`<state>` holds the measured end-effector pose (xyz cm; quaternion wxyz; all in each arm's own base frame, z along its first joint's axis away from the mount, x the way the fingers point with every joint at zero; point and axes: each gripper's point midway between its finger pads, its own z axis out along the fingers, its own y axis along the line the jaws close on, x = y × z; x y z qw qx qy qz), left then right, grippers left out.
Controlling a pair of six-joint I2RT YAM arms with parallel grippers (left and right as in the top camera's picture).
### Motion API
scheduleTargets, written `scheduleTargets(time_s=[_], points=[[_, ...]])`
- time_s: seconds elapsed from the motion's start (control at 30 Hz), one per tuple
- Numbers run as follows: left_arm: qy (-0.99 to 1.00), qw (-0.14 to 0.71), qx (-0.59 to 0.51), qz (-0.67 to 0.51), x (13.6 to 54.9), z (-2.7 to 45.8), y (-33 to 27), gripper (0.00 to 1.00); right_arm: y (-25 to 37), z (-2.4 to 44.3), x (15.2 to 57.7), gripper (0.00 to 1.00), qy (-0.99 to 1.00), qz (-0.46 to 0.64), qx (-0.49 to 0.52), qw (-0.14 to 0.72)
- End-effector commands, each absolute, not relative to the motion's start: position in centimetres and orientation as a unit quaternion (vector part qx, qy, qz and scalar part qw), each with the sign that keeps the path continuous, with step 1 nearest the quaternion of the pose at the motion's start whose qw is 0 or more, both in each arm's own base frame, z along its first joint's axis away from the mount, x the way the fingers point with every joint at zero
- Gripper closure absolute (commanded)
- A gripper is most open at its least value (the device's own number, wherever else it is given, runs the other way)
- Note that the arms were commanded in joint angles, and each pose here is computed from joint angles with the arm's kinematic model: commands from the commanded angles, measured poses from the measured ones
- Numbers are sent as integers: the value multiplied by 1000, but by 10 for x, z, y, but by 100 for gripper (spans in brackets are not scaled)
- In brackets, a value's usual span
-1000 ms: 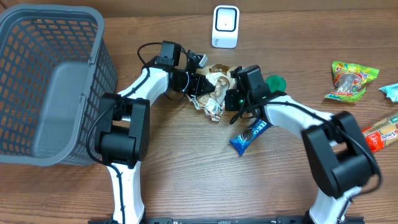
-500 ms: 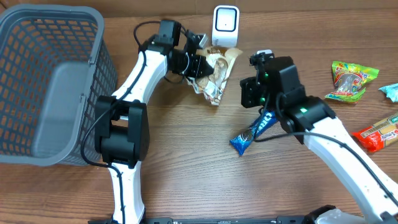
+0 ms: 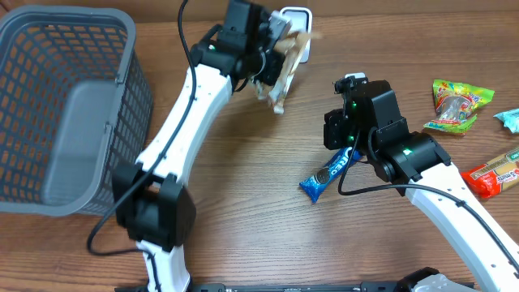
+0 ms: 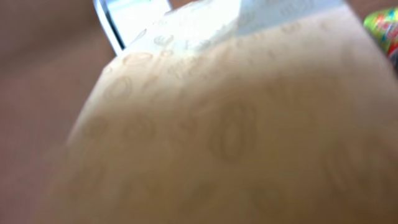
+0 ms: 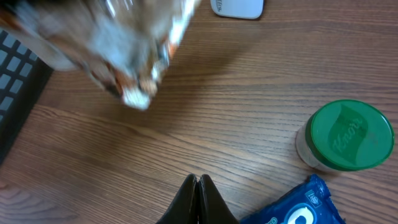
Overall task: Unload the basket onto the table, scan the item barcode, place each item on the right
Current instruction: 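Lift the tan snack bag up toward the scanner with the left gripper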
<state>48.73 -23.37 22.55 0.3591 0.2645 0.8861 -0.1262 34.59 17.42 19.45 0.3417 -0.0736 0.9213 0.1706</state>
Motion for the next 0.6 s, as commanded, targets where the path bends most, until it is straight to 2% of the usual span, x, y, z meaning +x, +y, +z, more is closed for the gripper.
scheduleTargets(time_s=[0.0, 0.2, 0.37, 0.57], points=[[851, 438, 289, -29, 493, 279, -230, 96, 171, 206, 347, 96, 916, 167, -71, 357], [795, 502, 324, 104, 511, 310, -232, 96, 167, 197, 339, 96, 927, 160, -70, 334], [736, 540, 378, 153, 525, 332, -241, 96, 166, 194, 334, 96, 931, 158, -69, 323], [679, 564, 425, 203, 554, 322, -260, 96, 166, 193, 334, 96, 931, 158, -69, 322]])
